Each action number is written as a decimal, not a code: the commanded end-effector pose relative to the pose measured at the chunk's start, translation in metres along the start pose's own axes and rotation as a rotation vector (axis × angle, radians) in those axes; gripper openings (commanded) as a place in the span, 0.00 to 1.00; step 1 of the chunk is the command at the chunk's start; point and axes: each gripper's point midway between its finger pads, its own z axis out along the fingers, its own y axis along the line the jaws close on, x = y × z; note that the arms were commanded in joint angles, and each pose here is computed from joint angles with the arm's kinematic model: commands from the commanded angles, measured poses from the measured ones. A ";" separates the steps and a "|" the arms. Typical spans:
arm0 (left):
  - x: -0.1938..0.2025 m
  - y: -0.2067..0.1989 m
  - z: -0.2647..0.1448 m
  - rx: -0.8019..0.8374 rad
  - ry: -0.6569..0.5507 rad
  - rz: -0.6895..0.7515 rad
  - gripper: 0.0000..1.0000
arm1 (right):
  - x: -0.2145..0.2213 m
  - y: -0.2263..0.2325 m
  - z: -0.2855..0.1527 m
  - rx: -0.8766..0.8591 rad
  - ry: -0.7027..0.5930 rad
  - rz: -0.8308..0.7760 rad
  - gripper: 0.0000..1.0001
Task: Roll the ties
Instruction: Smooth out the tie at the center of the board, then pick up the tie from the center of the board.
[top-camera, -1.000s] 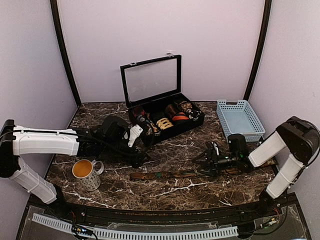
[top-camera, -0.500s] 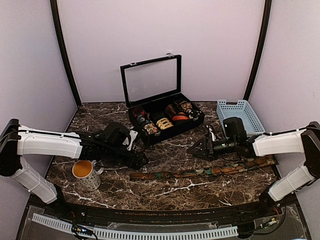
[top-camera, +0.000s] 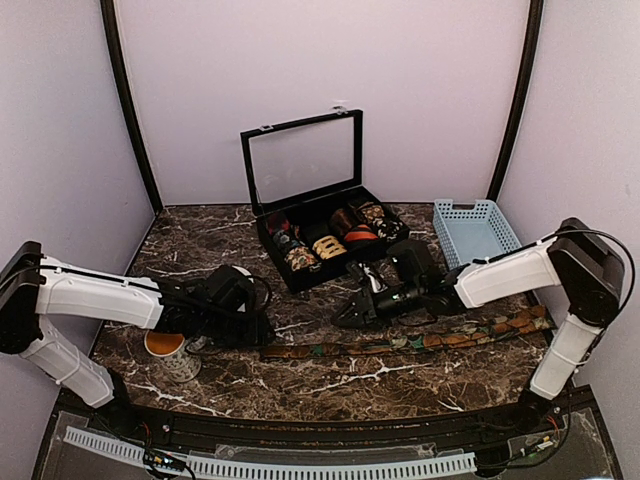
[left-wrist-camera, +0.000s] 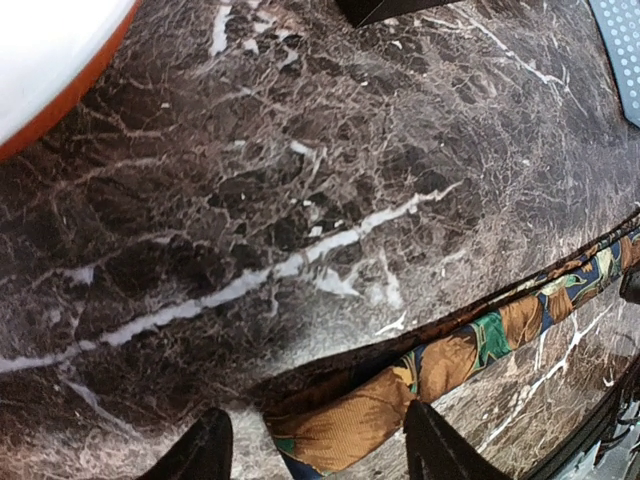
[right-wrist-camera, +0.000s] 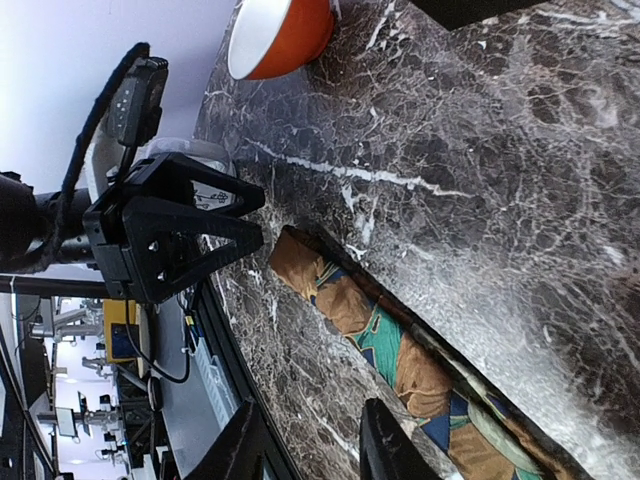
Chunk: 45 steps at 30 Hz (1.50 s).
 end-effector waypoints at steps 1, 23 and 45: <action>0.017 0.011 0.004 -0.046 0.032 -0.089 0.59 | -0.007 0.014 0.023 -0.030 -0.002 -0.034 0.31; 0.037 0.016 0.016 0.008 0.012 -0.140 0.36 | 0.029 -0.010 0.106 0.028 0.129 -0.030 0.12; 0.020 -0.101 -0.023 0.384 -0.132 0.216 0.00 | 0.049 -0.013 0.131 0.044 0.177 -0.006 0.09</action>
